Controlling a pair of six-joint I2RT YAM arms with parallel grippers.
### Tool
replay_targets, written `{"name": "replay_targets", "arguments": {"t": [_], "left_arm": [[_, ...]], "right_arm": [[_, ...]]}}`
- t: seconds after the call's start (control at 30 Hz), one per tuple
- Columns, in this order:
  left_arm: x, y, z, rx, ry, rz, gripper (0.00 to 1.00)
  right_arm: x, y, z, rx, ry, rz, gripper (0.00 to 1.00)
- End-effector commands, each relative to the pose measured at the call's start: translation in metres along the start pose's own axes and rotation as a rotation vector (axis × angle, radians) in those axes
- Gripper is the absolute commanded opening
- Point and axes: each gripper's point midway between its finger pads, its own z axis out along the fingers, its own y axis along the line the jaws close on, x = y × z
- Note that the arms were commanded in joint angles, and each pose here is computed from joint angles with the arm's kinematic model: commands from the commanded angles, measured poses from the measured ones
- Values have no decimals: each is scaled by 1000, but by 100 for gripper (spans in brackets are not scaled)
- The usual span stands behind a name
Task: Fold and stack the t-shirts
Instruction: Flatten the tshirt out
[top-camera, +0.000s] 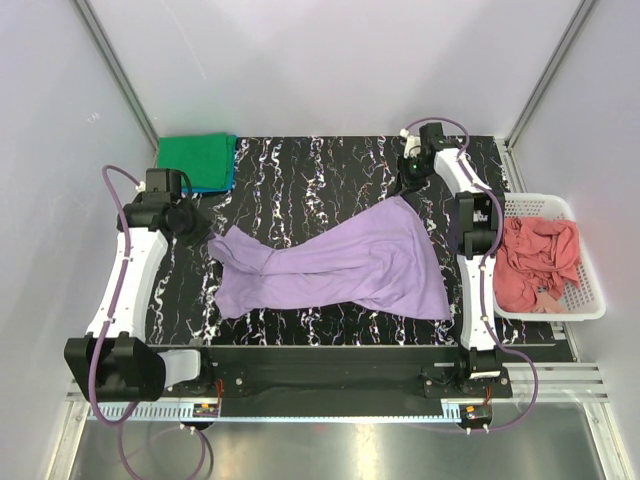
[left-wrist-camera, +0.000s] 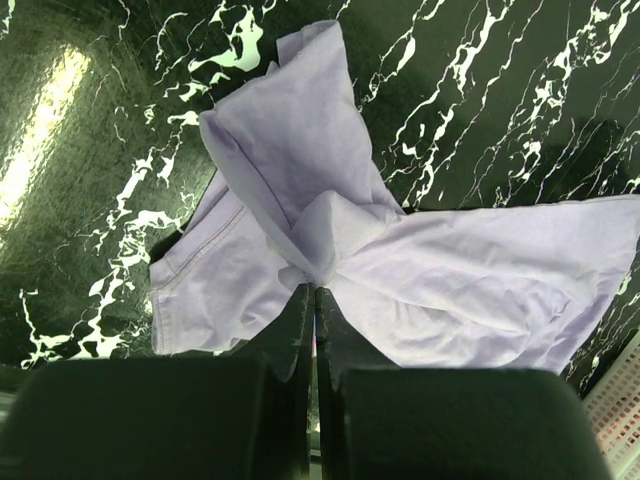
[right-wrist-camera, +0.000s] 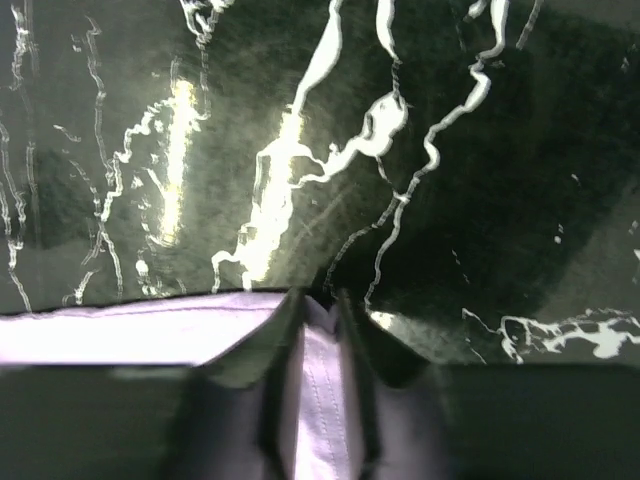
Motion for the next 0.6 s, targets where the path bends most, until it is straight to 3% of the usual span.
{"name": "replay_targets", "arguments": {"t": [0.0,0.07,0.23,0.4,0.57], "left_arm": [[-10,-6,6,22,-30,9,0],[-12,-7,8,25,-37,6,0],[-49,-36,-5,75,-119,-27,0],[-100,-86,-61,213,-238,-98,0],[-140,-103,-141,338,-394,-153,0]], "right_arm": [[16,-11,5,43,56,-4,17],[8,-12,-1,63,29,0,0],[-57,-8,-68,195,-154,62,0],[-137,15,-236,375,-526,106,0],[-154,57,-402,436,-884,124,0]]}}
